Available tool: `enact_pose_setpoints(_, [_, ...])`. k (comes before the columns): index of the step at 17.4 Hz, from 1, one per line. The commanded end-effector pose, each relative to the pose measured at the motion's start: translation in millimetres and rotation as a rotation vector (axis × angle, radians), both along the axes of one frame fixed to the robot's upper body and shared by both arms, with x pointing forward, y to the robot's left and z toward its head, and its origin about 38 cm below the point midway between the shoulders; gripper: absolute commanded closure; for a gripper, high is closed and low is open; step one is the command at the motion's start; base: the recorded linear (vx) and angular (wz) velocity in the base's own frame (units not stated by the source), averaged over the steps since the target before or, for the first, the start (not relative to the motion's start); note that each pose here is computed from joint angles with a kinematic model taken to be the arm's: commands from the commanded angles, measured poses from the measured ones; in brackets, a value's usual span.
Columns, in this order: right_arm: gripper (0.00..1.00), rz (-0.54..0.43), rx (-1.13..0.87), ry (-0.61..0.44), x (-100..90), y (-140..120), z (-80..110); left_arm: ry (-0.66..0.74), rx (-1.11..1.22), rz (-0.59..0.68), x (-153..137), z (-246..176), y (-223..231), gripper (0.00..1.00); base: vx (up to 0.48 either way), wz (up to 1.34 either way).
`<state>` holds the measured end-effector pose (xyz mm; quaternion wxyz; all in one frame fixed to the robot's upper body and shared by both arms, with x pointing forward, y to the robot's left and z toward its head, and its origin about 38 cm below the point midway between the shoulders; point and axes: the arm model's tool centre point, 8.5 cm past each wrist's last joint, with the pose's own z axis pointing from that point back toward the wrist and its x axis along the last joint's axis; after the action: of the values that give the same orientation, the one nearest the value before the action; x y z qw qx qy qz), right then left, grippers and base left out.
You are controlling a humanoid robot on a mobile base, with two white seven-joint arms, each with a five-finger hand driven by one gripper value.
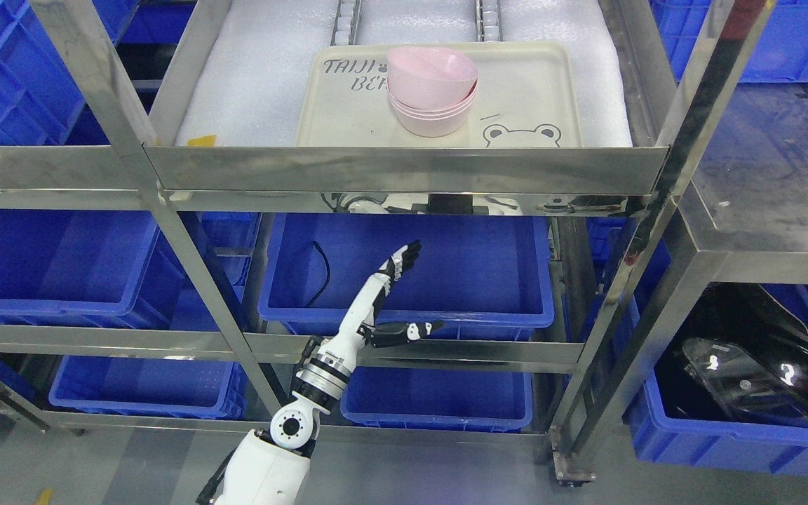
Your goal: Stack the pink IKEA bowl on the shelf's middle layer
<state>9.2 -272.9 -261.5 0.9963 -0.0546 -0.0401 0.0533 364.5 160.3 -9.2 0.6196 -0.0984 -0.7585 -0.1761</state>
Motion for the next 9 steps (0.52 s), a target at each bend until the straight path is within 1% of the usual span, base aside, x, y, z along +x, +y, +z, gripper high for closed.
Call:
enact_pose_setpoints(1, [0.00, 0.000, -0.016, 0.006, -8.9, -11.0, 0.8, 0.065, -0.050, 0.228, 24.3, -4.6, 55.6, 0.00, 0.000, 0.00])
enact_pose_setpoints(5, [0.00, 0.000, -0.016, 0.006, -8.9, -11.0, 0.8, 0.027, -0.063, 0.225, 42.5, 31.3, 51.4, 0.00, 0.000, 0.00])
enact_pose_setpoints(8, [0.00, 0.000, -0.016, 0.006, -8.9, -11.0, 0.8, 0.010, -0.075, 0.215, 41.4, 60.8, 44.9, 0.00, 0.000, 0.00])
enact_pose_setpoints(9, [0.00, 0.000, -0.016, 0.006, -8.9, -11.0, 0.8, 0.029, -0.072, 0.211, 37.8, 61.0, 42.7, 0.00, 0.000, 0.00])
